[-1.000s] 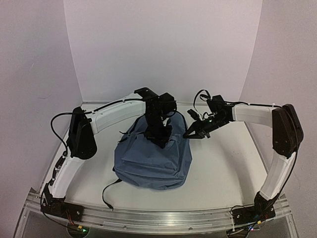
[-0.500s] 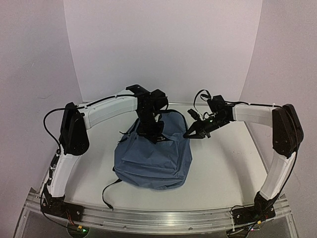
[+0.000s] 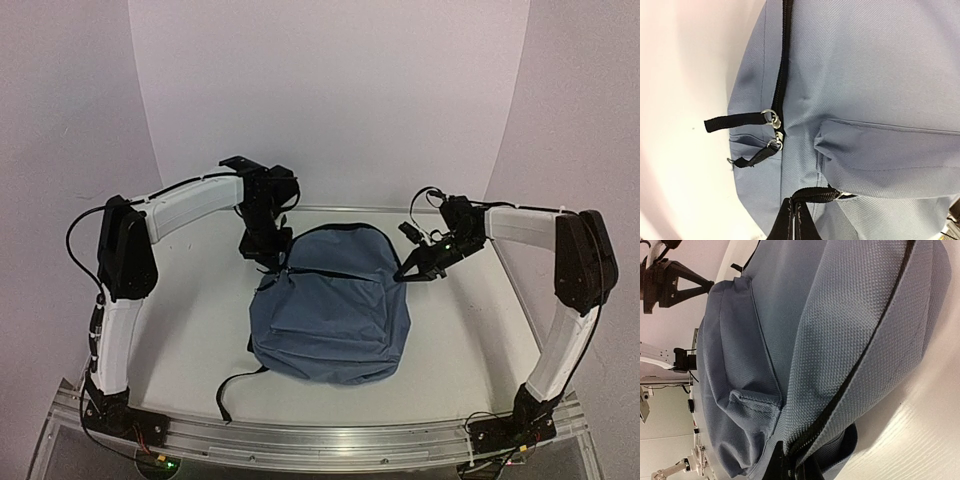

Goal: Pack the student bag
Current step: Zip the student bag at the center of the board.

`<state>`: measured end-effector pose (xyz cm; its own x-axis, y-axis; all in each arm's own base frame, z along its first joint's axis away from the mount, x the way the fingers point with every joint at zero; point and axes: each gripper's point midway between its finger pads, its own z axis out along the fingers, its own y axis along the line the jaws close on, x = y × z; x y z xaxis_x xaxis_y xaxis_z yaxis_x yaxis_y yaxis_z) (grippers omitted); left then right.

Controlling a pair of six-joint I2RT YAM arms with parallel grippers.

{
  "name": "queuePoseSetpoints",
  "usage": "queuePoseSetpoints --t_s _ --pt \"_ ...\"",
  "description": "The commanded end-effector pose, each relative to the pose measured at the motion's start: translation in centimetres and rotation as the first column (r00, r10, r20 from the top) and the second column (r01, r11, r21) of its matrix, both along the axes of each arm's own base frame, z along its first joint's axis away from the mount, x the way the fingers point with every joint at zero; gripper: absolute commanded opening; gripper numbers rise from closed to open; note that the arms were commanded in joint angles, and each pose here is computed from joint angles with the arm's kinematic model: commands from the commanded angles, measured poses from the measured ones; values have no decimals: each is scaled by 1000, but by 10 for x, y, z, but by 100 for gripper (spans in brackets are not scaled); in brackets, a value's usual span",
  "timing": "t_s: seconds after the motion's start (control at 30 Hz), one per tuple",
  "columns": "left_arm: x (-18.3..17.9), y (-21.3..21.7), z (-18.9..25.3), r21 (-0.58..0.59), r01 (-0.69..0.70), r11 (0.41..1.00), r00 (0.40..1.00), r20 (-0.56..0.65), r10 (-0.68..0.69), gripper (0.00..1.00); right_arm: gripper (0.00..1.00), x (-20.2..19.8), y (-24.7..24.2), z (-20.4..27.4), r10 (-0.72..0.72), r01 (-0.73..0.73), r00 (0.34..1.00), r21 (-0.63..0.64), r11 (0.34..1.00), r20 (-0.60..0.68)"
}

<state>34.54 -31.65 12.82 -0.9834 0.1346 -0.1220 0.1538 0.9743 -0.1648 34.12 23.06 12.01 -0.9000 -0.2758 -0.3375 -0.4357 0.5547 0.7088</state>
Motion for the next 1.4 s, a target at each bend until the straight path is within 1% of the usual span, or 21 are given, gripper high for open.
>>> queuePoseSetpoints --t_s 0.0,0.13,0.27,0.4,0.57,0.73,0.77,0.83,0.87,0.9,0.93,0.97,1.03,1.07,1.13,1.23,1.3,1.37 --pt "-12 13 17 32 30 999 1000 -2 -30 0 0 -9 -14 4 58 -57 997 -33 998 47" --pt "-13 11 10 26 24 999 1000 -14 -24 0 0 -9 -14 4 64 -62 996 -43 997 55" --pt "-16 19 -2 49 1 999 999 -33 1 0 0 -7 -19 -5 64 -60 997 -77 995 49" --pt "-25 40 -25 93 -49 994 995 -83 56 0 0 -5 -27 -15 55 -51 998 -105 993 37" --pt "-32 68 -42 95 -135 986 983 -112 145 0 0 4 -40 -26 32 -30 999 -124 992 18" --pt "-29 65 -47 92 -120 988 984 -121 131 0 0 1 -35 -24 43 -43 999 -86 995 -2" --pt "-27 61 -47 81 -114 990 985 -124 124 0 0 1 -34 -23 42 -42 999 -79 996 -8" --pt "-24 46 -42 8 -88 996 988 -130 89 1 2 2 -32 -22 43 -45 999 -70 997 -20" --pt "-21 37 -37 -38 -80 996 989 -125 74 5 10 2 -31 -20 45 -46 999 -67 997 -25" --pt "-18 31 -31 -74 -81 994 991 -114 72 13 21 3 -31 -18 45 -46 999 -64 997 -28" --pt "-14 25 -25 -108 -80 991 993 -101 69 21 33 5 -31 -16 45 -47 999 -61 997 -29" --pt "-9 19 -17 -139 -77 987 995 -80 66 34 46 6 -30 -12 43 -45 999 -58 997 -28" --pt "1 14 -6 -170 -81 982 996 -46 75 50 58 10 -30 -6 35 -36 999 -58 998 -19" --pt "6 11 0 -191 -84 978 996 -32 79 56 62 13 -30 -3 29 -30 1000 -61 998 -12" --pt "14 10 8 -227 -102 968 995 -23 100 64 65 17 -30 1 17 -18 1000 -70 997 -3" --pt "27 15 17 -283 -141 949 990 -17 142 70 69 27 -30 7 0 1 1000 -82 997 13" --pt "37 22 20 -314 -171 934 984 -8 178 77 70 33 -30 11 -7 9 1000 -84 996 26" --pt "45 26 18 -339 -196 920 979 -12 204 80 75 41 -29 13 -15 18 999 -83 996 36"
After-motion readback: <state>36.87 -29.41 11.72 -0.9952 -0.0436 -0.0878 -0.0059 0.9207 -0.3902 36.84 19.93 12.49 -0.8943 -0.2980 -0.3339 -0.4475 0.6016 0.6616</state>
